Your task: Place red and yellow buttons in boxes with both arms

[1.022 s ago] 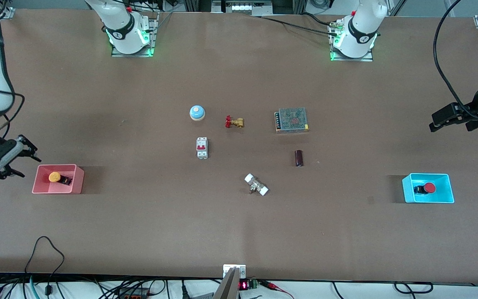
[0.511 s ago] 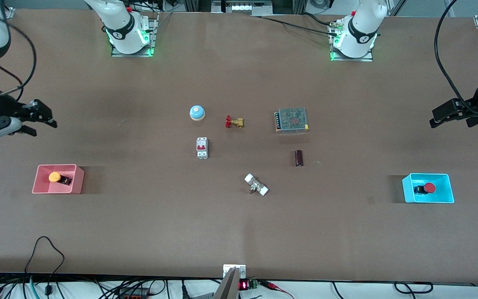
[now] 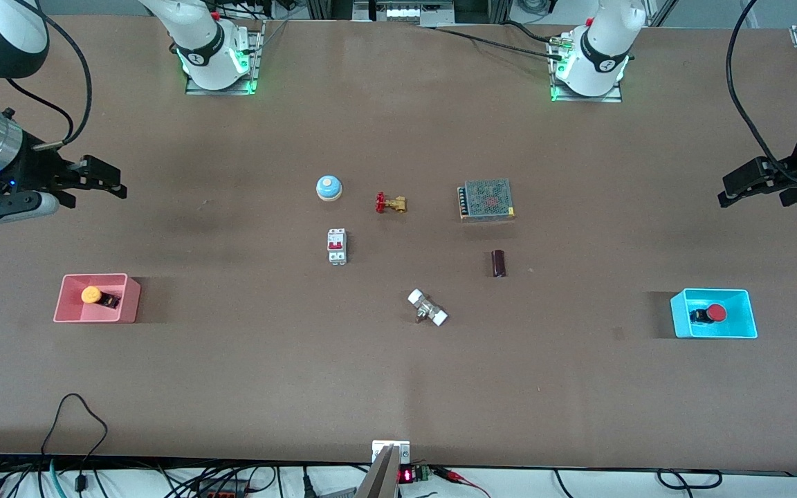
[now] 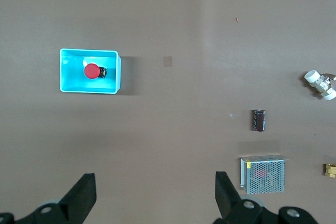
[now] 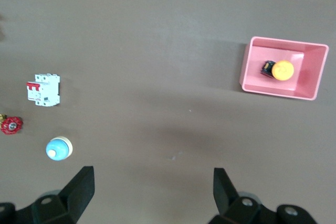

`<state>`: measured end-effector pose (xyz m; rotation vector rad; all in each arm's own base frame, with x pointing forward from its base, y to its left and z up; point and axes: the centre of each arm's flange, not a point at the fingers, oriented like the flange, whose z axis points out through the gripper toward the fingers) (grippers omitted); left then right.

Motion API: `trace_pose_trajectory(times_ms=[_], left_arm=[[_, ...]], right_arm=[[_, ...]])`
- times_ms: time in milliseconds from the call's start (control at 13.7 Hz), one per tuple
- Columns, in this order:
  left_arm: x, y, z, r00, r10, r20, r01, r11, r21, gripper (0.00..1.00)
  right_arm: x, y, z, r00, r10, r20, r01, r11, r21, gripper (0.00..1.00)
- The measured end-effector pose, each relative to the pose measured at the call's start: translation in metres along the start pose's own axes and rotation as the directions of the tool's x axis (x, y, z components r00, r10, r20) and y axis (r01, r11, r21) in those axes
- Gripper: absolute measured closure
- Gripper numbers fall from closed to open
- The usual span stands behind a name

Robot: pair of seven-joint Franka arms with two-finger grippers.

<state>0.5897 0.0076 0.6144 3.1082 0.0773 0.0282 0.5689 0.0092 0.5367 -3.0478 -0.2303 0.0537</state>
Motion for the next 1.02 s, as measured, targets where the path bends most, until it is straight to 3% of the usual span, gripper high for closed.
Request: trace_pose_trajectory(times_ms=[219, 1022], left_arm=[[0.0, 0.0, 0.0, 1.0, 0.0, 0.002, 0.0, 1.0, 0.0, 0.0], [-0.003, 0.0, -0.002, 1.0, 0.0, 0.01, 0.0, 1.0, 0.0, 0.0]], right_arm=[[-0.006, 0.002, -0.019, 1.0, -0.004, 0.01, 0.005, 0.999, -0.048, 0.0], [-0.009, 0.002, -0.02, 1.0, 0.005, 0.031, -0.003, 0.999, -0.048, 0.0]])
